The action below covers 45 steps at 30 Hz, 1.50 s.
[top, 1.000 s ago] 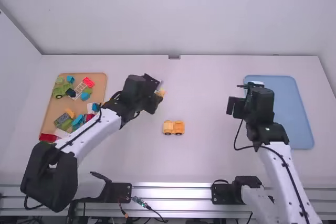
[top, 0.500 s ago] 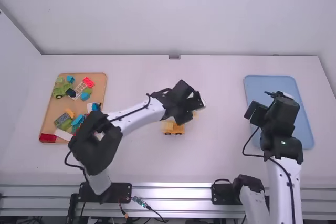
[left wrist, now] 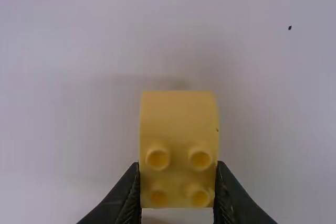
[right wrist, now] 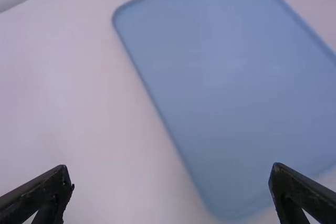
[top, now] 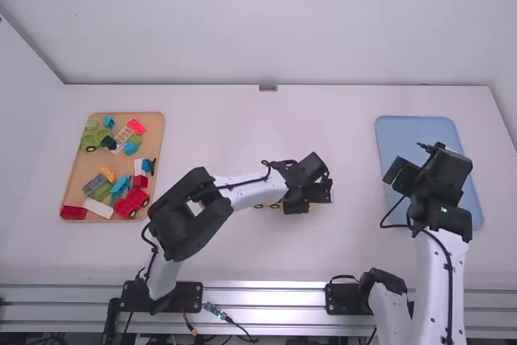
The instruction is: Assemble lego blocks to make yellow taxi
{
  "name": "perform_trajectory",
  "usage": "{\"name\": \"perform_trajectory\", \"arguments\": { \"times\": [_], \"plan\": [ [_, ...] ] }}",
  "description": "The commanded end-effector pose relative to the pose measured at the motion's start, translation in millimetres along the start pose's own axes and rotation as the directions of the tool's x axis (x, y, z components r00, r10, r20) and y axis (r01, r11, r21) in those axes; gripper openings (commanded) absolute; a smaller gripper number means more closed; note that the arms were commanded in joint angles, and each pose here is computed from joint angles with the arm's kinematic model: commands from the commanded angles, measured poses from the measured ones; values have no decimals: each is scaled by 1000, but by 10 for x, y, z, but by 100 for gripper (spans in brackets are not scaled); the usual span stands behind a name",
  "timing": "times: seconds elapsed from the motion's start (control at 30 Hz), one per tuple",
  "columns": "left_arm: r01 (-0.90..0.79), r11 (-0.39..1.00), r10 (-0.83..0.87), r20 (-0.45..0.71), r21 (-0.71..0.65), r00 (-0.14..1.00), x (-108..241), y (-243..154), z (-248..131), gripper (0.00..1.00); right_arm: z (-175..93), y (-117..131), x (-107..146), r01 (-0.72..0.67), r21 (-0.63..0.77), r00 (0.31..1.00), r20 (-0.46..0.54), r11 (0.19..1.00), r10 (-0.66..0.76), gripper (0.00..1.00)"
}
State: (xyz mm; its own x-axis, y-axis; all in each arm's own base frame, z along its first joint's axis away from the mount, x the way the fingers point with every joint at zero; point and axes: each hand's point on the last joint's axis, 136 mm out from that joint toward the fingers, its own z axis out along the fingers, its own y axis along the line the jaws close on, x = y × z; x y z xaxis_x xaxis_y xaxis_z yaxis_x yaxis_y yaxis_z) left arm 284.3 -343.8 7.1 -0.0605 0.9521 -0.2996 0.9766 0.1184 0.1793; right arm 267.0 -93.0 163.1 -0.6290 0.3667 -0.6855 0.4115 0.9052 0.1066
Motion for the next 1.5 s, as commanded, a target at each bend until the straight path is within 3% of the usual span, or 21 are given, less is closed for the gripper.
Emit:
{"name": "perform_trajectory", "arguments": {
  "times": [0.0, 0.1, 0.37, 0.47, 0.53, 0.6, 0.63, 0.73, 0.87, 1.03, 1.17, 1.27, 1.47],
  "plan": [
    [-16, 1000, 16, -10, -7, 1000, 17, 19, 25, 20, -68, 38, -107, 6, -19, 1000, 29, 1000, -5, 99],
    [-16, 1000, 16, -13, -10, 1000, 22, 23, 25, 34, -87, 57, -106, 11, -24, 999, 33, 1000, -10, 99],
    [-12, 999, 12, 16, -30, 1000, -5, 82, 52, 36, -138, 185, -104, 70, -56, 997, 48, 996, -67, 99],
    [-11, 999, 12, 10, -36, 1000, 15, 65, 72, 42, -144, 217, -104, 96, -63, 994, 52, 993, -93, 99],
    [30, 997, -31, -7, -75, 1000, 38, 139, 55, 65, -150, 252, -100, 105, -72, 993, 53, 992, -102, 99],
    [76, 988, -79, -17, -132, 997, 55, 264, -4, 73, -153, 281, -98, 132, -78, 990, 56, 988, -128, 99],
    [97, 981, -101, -18, -167, 995, 51, 332, -61, 85, -154, 300, -97, 154, -82, 987, 59, 985, -150, 99],
    [117, 971, -116, 16, -209, 993, -37, 429, -271, 96, -155, 375, -87, 221, -100, 974, 66, 970, -216, 99],
    [40, 992, -28, 105, -122, 994, -159, 347, -672, 99, -108, 616, -67, 371, -189, 929, 94, 909, -359, 99],
    [68, 995, -50, 237, -69, 970, -30, 441, -1245, 99, 41, 1105, 125, 588, -422, 802, 200, 690, -562, 99],
    [-61, 998, 49, 416, 15, 908, 113, 301, -1521, 99, 116, 1427, 458, 702, -574, 669, 329, 421, -667, 99],
    [-95, 995, 78, 539, 4, 838, 346, 294, -1596, 99, 155, 1620, 779, 750, -633, 558, 448, 193, -698, 99],
    [-1, 997, 46, 600, -75, 798, 780, 427, -1433, 99, 426, 1782, 1257, 754, -657, 467, 505, 29, -726, 99]
  ]
}}
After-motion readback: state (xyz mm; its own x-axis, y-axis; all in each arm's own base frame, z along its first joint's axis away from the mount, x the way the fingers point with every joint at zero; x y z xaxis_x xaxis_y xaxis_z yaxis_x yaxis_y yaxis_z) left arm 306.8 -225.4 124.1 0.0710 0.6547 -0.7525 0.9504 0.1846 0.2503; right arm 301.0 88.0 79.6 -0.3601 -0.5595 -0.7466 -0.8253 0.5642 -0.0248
